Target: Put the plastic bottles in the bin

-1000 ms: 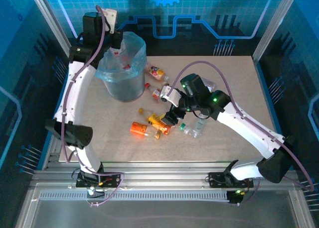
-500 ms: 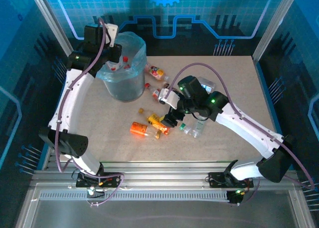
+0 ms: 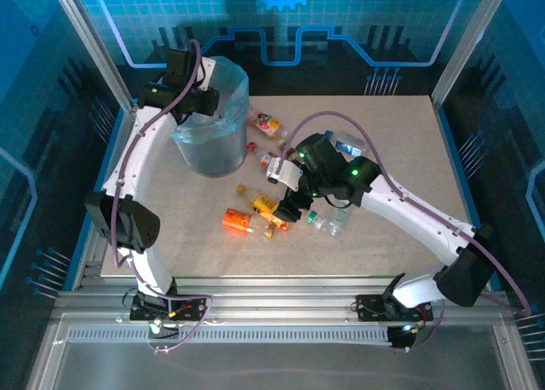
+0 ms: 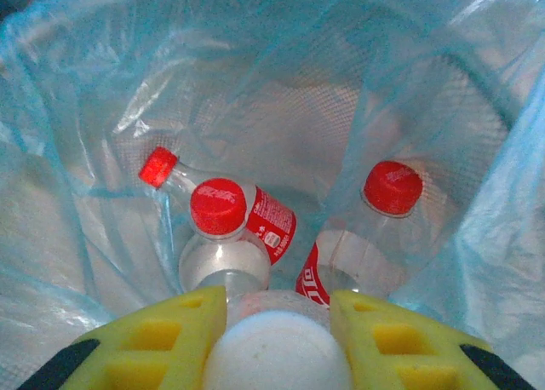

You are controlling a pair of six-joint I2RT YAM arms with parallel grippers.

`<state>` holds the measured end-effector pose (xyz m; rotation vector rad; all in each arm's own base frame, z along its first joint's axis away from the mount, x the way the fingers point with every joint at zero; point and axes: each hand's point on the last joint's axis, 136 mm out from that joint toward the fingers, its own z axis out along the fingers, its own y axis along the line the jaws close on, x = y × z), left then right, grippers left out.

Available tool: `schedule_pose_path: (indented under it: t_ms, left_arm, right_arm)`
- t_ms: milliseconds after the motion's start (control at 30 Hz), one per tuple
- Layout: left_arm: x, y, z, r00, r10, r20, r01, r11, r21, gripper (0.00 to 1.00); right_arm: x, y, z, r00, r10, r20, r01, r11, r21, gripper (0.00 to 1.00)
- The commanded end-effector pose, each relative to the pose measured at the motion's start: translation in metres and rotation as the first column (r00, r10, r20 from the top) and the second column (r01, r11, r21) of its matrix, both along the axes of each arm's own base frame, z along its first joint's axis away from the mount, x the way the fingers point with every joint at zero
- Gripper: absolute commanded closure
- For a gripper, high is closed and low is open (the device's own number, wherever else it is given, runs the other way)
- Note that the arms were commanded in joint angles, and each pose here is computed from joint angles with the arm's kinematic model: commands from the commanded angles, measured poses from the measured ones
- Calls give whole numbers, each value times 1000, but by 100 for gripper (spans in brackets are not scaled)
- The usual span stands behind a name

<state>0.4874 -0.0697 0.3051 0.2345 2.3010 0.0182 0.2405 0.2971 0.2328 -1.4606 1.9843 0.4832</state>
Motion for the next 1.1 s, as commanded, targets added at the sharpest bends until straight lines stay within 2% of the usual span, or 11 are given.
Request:
schedule_pose_path:
  t_ms: [0,267,567,667,800,867,1067]
  left_arm:
    - [-2,4,-31,996,16,-84,-19,999,-33,100]
    - [2,23,-72,986,68,-155,-78,995,-59,99]
    - [5,26,-91,981,60,-186,-79,992,-94,92]
    - [6,26,-88,981,57,-188,-78,991,-107,83]
    - [7,24,-61,989,54,-135,-73,988,-138,52]
    - [6,22,-41,994,49,-100,-65,986,-155,45]
    - [-7,16,30,998,40,39,-30,975,-220,31]
  right_arm:
    - [-5,-1,-6,1000,19,-3,-19,999,-31,9]
    - [-4,1,-13,1000,26,-12,-27,998,-49,8]
    - [0,5,-14,999,29,-22,-30,998,-55,8]
    - [0,6,-11,999,28,-23,-29,998,-55,9]
    - [0,8,-1,1000,25,-7,-25,999,-31,9]
    - [0,8,6,1000,24,4,-24,1000,-18,9]
    - [0,7,21,999,12,32,-13,1000,9,9]
